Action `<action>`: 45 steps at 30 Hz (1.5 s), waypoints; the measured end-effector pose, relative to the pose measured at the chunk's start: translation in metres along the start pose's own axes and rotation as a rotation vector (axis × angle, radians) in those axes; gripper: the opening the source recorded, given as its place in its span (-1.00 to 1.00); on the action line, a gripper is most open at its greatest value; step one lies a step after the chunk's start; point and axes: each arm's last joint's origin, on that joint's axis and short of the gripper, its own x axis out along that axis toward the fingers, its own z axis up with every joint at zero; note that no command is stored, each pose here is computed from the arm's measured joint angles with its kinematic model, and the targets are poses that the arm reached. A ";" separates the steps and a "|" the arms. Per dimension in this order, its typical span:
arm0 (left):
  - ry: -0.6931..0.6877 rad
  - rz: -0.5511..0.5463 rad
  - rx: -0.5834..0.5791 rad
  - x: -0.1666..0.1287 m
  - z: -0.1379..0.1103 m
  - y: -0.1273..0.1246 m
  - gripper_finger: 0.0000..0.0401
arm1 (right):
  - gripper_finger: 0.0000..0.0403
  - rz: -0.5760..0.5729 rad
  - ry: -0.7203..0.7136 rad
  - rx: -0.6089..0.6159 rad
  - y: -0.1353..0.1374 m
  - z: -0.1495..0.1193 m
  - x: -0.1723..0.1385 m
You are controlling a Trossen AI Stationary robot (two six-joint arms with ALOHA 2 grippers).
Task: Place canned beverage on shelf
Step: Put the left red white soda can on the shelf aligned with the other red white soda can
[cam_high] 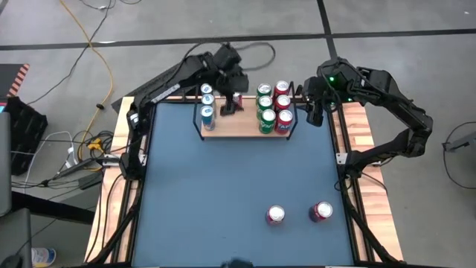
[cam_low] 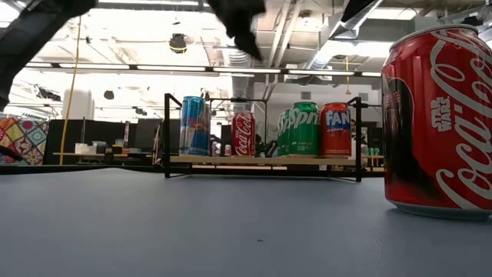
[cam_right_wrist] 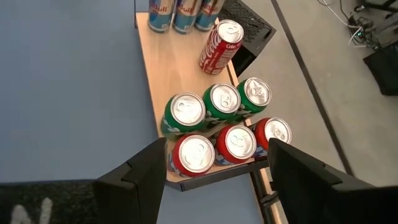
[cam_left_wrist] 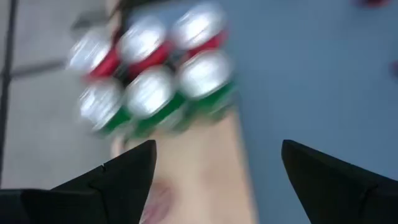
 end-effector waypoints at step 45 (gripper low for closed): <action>-0.284 0.172 -0.146 0.121 0.095 -0.373 0.65 | 0.29 0.013 0.168 0.104 -0.025 -0.030 -0.005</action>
